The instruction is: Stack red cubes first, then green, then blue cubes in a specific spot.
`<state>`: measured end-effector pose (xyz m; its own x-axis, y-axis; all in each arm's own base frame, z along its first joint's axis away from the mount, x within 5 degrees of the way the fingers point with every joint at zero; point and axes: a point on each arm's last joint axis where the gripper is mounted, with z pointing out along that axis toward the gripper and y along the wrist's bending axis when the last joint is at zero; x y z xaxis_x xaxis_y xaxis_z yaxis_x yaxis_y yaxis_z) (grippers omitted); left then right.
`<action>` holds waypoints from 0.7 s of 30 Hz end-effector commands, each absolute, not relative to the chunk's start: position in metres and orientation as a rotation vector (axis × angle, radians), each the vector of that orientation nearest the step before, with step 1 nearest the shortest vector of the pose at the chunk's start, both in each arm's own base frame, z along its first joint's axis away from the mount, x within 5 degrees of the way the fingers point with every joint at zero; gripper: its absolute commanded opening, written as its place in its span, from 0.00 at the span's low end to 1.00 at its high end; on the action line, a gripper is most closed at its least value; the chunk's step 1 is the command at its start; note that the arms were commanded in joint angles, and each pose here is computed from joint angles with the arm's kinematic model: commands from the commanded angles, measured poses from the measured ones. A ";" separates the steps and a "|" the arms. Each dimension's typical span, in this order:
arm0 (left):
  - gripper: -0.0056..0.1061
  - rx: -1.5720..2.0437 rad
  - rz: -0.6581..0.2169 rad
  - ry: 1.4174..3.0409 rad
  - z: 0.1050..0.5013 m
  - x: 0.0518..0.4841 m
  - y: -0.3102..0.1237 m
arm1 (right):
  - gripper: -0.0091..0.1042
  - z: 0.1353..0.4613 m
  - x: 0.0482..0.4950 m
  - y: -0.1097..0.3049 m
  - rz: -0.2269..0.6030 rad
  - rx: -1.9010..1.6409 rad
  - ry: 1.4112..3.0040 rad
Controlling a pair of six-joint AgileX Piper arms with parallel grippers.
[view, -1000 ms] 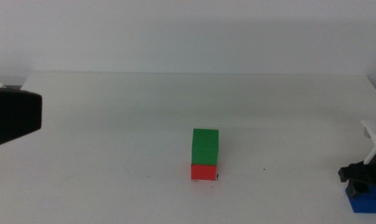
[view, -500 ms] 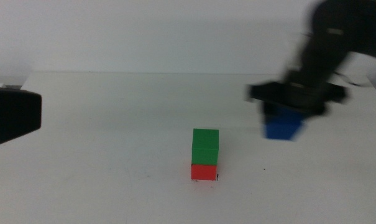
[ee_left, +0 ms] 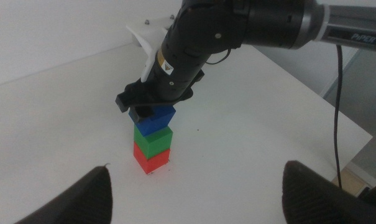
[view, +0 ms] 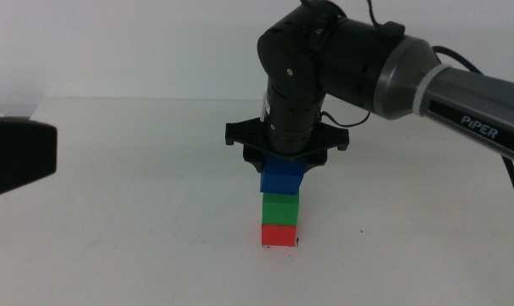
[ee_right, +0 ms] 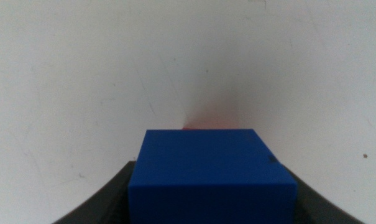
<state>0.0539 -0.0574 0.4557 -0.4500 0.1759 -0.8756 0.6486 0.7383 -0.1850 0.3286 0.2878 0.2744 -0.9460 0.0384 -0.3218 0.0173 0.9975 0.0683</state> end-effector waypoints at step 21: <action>0.89 0.623 -0.630 1.984 0.456 0.054 -0.057 | 0.86 0.338 0.313 0.265 0.178 -0.100 2.688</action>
